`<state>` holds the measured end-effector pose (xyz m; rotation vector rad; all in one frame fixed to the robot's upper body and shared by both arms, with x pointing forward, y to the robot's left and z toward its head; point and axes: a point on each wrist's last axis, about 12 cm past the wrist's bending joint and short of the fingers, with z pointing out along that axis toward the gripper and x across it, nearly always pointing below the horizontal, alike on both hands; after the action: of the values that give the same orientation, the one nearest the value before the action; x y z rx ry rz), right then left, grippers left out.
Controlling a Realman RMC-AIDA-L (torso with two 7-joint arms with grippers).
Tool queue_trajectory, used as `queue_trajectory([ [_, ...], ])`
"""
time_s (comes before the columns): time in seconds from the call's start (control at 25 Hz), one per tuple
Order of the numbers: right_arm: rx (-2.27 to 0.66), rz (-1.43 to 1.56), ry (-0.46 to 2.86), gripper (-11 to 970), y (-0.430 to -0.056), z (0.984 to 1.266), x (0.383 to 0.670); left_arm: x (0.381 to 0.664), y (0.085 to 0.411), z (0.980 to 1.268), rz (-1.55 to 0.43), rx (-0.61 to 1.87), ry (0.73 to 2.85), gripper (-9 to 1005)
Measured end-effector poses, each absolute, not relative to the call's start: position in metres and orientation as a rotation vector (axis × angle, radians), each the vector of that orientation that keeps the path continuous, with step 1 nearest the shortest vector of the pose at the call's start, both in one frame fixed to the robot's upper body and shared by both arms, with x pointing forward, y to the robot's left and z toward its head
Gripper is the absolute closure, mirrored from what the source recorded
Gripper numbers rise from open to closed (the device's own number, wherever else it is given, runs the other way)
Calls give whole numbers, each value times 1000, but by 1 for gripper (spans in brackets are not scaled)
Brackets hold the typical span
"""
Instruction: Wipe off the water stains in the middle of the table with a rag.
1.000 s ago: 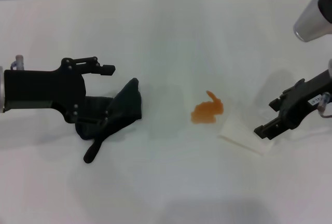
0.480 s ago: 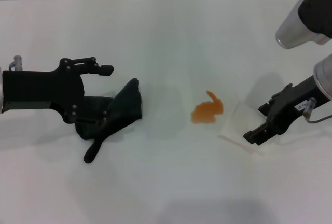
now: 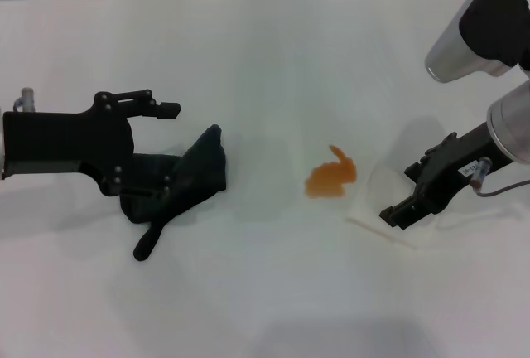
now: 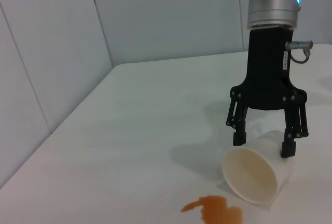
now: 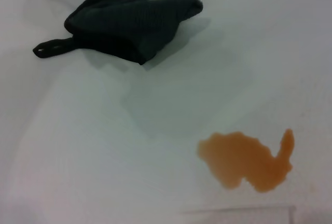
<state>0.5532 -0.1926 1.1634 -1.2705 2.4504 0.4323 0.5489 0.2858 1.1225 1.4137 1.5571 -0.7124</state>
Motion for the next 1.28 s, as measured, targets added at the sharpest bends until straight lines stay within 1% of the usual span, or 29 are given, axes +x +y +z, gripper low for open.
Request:
queue_trajectory([
  [0.76,-1277,428,2474,166,-189,1148,553,552,285,1123,-690,1409,1562,129],
  [1.28,-1282,427,2475,169,-189,1147,553,553,285,1123,-687,1407,1563,130],
])
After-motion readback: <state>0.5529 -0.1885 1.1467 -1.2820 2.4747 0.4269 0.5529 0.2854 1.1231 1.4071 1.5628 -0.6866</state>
